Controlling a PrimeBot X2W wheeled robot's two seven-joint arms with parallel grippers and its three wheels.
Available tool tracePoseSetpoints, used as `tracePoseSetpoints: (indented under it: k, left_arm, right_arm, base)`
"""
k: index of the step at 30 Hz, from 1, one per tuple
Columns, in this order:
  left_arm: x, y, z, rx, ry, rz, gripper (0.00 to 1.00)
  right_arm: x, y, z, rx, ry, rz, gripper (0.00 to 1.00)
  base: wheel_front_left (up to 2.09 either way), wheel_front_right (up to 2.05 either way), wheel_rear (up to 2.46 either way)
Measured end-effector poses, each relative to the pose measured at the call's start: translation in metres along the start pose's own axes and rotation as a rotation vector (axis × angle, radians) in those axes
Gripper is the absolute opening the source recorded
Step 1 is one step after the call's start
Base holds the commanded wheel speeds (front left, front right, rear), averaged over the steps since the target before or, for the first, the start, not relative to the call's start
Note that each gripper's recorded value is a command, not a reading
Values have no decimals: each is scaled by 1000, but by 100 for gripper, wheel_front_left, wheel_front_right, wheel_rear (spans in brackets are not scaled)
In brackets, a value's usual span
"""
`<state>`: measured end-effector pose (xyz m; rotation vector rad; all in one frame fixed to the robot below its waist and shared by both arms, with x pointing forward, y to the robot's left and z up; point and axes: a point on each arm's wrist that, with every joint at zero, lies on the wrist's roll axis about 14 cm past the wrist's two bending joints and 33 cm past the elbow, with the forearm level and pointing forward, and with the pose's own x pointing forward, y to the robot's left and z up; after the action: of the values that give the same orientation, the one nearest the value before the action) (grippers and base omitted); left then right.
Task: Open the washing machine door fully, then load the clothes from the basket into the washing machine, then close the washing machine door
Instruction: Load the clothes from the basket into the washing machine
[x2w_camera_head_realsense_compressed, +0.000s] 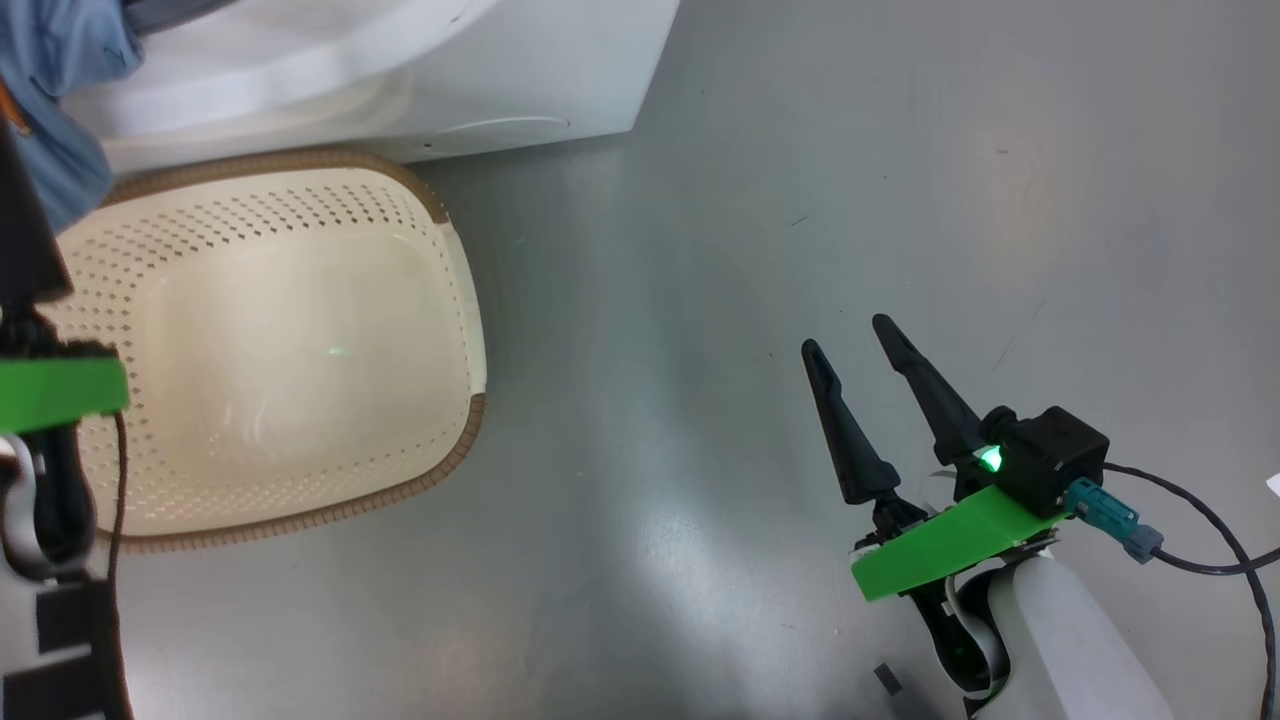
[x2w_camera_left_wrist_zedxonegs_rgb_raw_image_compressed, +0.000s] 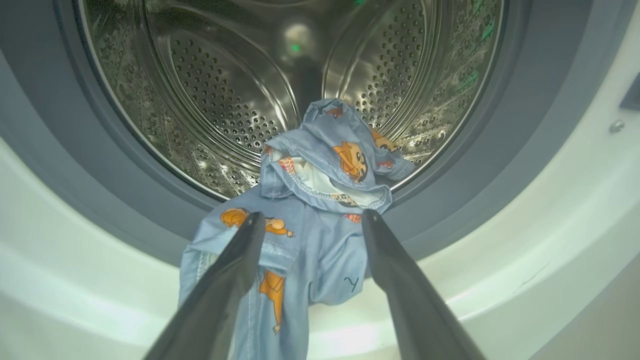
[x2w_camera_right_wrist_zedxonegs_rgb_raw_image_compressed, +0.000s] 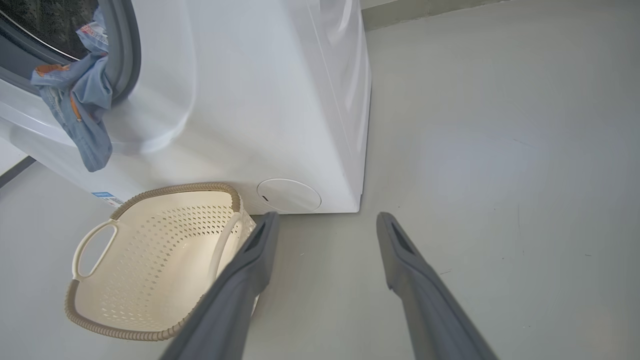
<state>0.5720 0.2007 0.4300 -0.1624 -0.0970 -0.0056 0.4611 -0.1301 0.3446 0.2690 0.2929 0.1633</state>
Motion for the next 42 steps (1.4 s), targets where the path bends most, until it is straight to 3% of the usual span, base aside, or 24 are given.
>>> tracePoseSetpoints:
  k: [11, 34, 42]
  left_arm:
    - [-50, 26, -32, 19, 130, 85, 100]
    - [-143, 41, -81, 46, 394, 149, 100]
    - [-150, 43, -81, 47, 405, 164, 100]
  right_arm:
    - [0, 0, 1, -1, -1, 1, 100]
    - [-2, 0, 4, -8, -6, -1, 100]
    - [-2, 0, 6, -8, -11, -1, 100]
  base:
    - [0, 0, 0]
    - [0, 0, 0]
    - [0, 0, 0]
